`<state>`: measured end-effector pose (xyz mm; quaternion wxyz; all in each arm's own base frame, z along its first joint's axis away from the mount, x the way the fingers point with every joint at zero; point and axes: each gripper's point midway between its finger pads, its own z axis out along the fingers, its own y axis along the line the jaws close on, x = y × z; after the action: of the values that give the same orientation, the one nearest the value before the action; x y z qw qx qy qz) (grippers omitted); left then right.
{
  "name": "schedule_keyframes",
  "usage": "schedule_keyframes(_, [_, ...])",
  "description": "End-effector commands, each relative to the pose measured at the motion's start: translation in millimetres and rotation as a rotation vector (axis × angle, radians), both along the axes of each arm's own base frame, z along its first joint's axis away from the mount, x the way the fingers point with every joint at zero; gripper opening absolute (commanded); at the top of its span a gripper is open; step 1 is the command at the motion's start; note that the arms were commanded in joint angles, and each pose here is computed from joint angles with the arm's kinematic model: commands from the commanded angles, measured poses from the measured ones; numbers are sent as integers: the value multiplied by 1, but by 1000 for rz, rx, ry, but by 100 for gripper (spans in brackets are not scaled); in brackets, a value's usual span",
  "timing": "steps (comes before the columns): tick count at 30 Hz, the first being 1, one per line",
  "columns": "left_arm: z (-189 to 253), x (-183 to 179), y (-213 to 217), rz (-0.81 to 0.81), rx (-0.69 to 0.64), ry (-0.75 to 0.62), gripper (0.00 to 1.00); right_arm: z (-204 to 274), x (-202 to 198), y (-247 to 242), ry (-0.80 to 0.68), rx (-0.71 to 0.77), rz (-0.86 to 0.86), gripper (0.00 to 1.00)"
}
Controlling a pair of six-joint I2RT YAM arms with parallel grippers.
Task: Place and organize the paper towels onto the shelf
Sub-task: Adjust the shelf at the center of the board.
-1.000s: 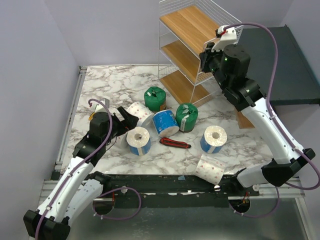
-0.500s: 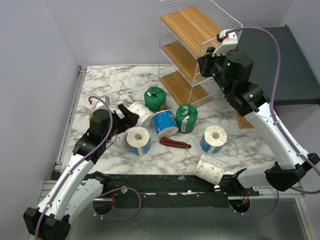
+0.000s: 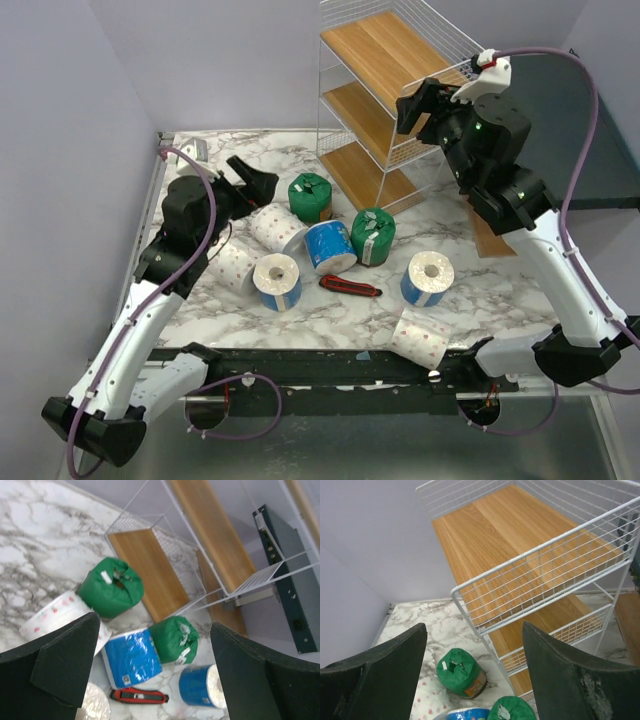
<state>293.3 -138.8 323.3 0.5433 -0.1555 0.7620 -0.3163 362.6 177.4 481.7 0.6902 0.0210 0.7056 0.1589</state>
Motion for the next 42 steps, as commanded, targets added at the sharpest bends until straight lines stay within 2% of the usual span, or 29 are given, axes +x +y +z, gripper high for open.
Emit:
schedule_keyframes(1, [77, 30, -5, 9, 38, -209, 96, 18, 8, -16, -15, 101, -131, 80])
schedule_keyframes(7, [137, 70, -26, -58, 126, -440, 99, 13, 21, -7, 16, 127, -143, 80])
schedule_keyframes(10, [160, 84, -44, -146, 137, -559, 99, 9, 26, -2, 24, 131, -138, 80])
schedule_keyframes(13, [178, 100, -59, -239, 140, -620, 99, 7, 29, 0, 29, 128, -138, 80])
schedule_keyframes(17, [185, 128, -72, -315, 61, -577, 99, 2, 32, 1, 38, 123, -142, 80])
schedule_keyframes(24, [166, 160, -109, -472, -332, -331, 99, -1, 27, -7, 35, 121, -167, 80])
schedule_keyframes(27, [163, 169, -115, -471, -434, -265, 99, 3, 22, -12, 27, 130, -172, 80])
schedule_keyframes(31, [168, 176, -123, -466, -509, -206, 99, 3, 14, -14, 29, 151, -163, 80])
schedule_keyframes(35, [172, 186, -128, -432, -524, -174, 98, 0, 7, -13, 45, 171, -133, 80])
schedule_keyframes(42, [164, 211, -136, -402, -589, -116, 92, -2, -16, -5, 51, 202, -18, 80])
